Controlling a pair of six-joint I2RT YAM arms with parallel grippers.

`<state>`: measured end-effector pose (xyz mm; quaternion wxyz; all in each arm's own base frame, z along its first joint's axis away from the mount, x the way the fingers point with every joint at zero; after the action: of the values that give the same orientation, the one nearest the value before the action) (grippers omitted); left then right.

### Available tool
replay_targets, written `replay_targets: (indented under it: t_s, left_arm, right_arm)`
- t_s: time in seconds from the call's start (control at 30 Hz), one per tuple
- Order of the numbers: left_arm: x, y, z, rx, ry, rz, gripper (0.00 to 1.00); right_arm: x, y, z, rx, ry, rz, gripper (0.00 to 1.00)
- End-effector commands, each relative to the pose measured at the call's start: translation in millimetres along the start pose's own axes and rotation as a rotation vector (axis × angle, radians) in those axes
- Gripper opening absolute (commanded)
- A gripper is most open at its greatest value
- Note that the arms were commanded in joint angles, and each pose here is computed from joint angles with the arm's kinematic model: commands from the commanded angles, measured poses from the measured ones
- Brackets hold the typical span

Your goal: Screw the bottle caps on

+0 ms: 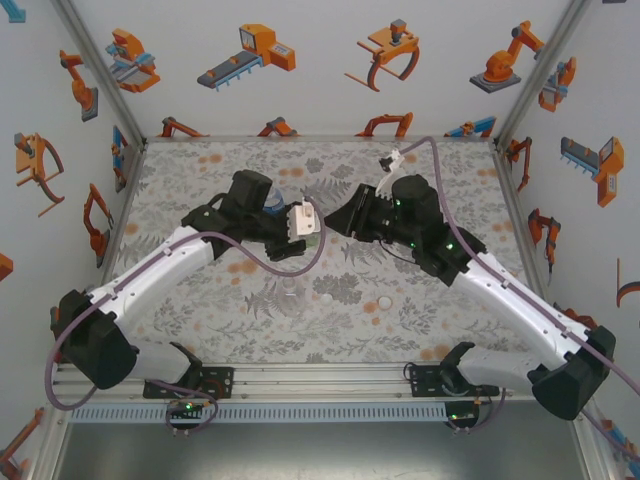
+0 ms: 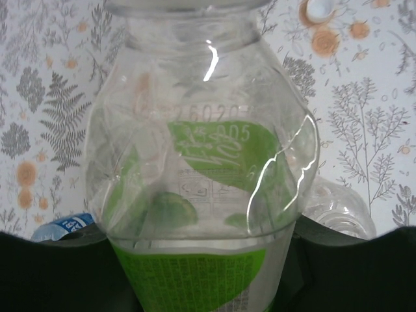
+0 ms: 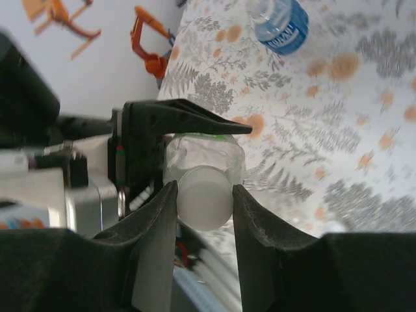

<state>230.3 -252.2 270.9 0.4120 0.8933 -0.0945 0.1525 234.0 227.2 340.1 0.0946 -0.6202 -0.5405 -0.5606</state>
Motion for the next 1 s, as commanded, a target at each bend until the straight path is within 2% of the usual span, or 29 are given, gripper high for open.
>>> replay_targets:
  t_s: [0.0, 0.03, 0.07, 0.17, 0.27, 0.4, 0.63, 0.77, 0.87, 0.97]
  left_arm:
    - [9, 36, -5, -0.158, 0.034, 0.086, 0.0]
    - [10, 36, -4, -0.149, 0.036, 0.085, 0.0]
    - [11, 34, -3, -0.138, 0.034, 0.084, 0.0]
    - [8, 30, -1, -0.117, 0.012, 0.104, 0.0]
    - [3, 27, 1, -0.11, -0.024, 0.109, 0.0]
    - [-4, 24, 0, -0.108, -0.08, 0.111, 0.0]
    - [-14, 21, -10, -0.154, -0.176, 0.104, 0.0]
    - [-15, 19, -10, -0.165, -0.207, 0.092, 0.0]
    - [-18, 18, -11, -0.18, -0.243, 0.095, 0.0]
    - [-24, 17, -11, -0.203, -0.28, 0.105, 0.0]
  right_arm:
    - [-26, -10, 17, 0.006, -0.138, 0.307, 0.0]
    - [-25, -10, 17, 0.009, -0.147, 0.301, 0.0]
    - [-24, -9, 17, 0.014, -0.156, 0.286, 0.04]
    - [-13, -1, 12, 0.004, -0.133, 0.193, 0.35]
    - [5, 11, 4, -0.024, -0.057, -0.015, 0.55]
    - [25, 21, -13, -0.027, 0.059, -0.302, 0.7]
    - [41, 18, -45, -0.046, 0.161, -0.74, 0.71]
    - [51, 5, -54, 0.066, 0.271, -0.949, 0.67]
    - [55, -11, -62, 0.156, 0.409, -1.126, 0.63]
    - [54, -24, -71, 0.16, 0.522, -1.288, 0.6]
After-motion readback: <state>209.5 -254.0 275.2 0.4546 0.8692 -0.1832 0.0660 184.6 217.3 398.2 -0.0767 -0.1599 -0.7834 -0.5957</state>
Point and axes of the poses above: each hand's point on the last joint's axis, 136 mm out from that joint toward the fingers, its own z axis out along the fingers, its own x axis along the line the jaws close on, y = z × x, the point moved 7 cm from there along -z, back along the fingers, and after that the axes turned 5 degrees about z, right-handed, at the moved point
